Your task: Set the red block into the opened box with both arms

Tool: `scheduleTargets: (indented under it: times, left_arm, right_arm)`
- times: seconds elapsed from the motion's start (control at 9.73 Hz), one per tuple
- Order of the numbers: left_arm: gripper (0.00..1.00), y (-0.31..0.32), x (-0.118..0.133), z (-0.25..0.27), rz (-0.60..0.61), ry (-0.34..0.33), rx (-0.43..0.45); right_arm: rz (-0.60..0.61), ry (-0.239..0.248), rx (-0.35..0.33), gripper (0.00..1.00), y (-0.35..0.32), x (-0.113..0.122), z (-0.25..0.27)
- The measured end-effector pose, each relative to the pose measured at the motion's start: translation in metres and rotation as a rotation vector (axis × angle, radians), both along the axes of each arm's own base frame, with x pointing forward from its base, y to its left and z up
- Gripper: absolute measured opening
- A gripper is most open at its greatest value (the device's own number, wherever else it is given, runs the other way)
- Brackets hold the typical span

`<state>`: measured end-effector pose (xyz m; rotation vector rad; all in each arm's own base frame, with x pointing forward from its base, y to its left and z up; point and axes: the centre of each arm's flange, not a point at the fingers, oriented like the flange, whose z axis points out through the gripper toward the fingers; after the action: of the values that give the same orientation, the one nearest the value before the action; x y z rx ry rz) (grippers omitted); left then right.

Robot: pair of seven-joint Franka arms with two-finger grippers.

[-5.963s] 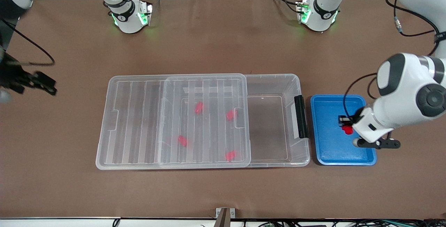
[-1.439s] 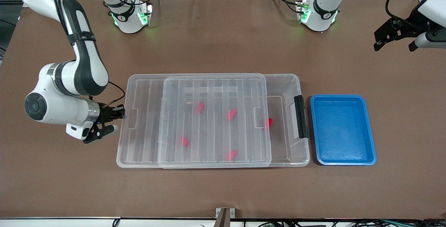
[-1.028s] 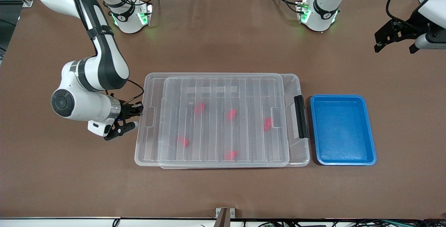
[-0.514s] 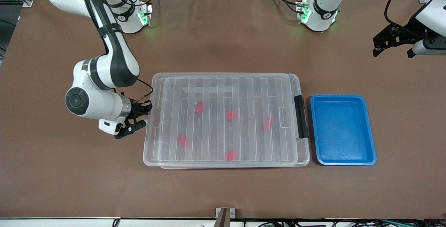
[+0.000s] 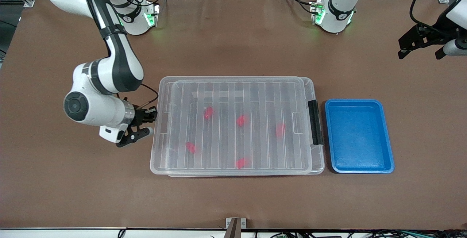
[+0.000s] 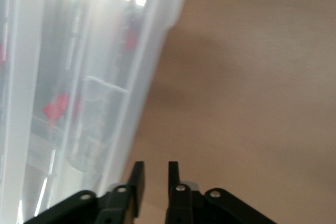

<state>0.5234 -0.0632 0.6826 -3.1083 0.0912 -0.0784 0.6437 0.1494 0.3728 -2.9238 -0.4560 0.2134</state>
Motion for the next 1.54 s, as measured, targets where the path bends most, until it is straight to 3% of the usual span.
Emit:
scheduleTargets:
  times: [0.21, 0.41, 0.51, 0.62, 0.82, 0.93, 1.03, 1.13, 1.34, 1.54]
  left_arm:
    - [1.00, 0.000, 0.000, 0.000, 0.001, 0.001, 0.001]
    - [1.00, 0.001, 0.000, 0.000, 0.001, 0.002, 0.001]
    - [1.00, 0.001, 0.000, 0.000, 0.002, 0.002, 0.001]
    - [1.00, 0.001, 0.000, 0.000, 0.002, 0.002, 0.001]
    - [1.00, 0.001, 0.001, 0.000, 0.002, 0.002, 0.001]
    - [1.00, 0.001, 0.001, 0.000, 0.002, 0.002, 0.001]
    - [1.00, 0.001, 0.001, 0.000, 0.002, 0.002, 0.001]
    - [1.00, 0.001, 0.001, 0.000, 0.002, 0.002, 0.001]
    - [1.00, 0.001, 0.001, 0.000, 0.002, 0.002, 0.001]
    - [1.00, 0.001, 0.000, 0.000, 0.002, 0.001, 0.001]
  right_arm:
    - [-0.155, -0.086, -0.107, 0.61, -0.079, 0.004, 0.081]
    - [-0.278, -0.133, -0.132, 0.91, -0.118, -0.022, 0.159]
    - [-0.351, -0.146, -0.124, 1.00, -0.134, -0.036, 0.189]
    - [-0.404, -0.156, -0.113, 1.00, -0.158, -0.049, 0.212]
    - [-0.439, -0.091, -0.108, 1.00, -0.205, -0.085, 0.248]
    - [-0.453, -0.084, -0.116, 1.00, -0.218, -0.103, 0.270]
    - [-0.469, -0.094, -0.126, 1.00, -0.228, -0.119, 0.289]
    - [-0.468, -0.109, -0.178, 1.00, -0.233, -0.130, 0.301]
    - [-0.435, -0.123, -0.246, 1.00, -0.220, -0.130, 0.303]
    - [-0.429, -0.122, -0.232, 1.00, -0.216, -0.126, 0.300]
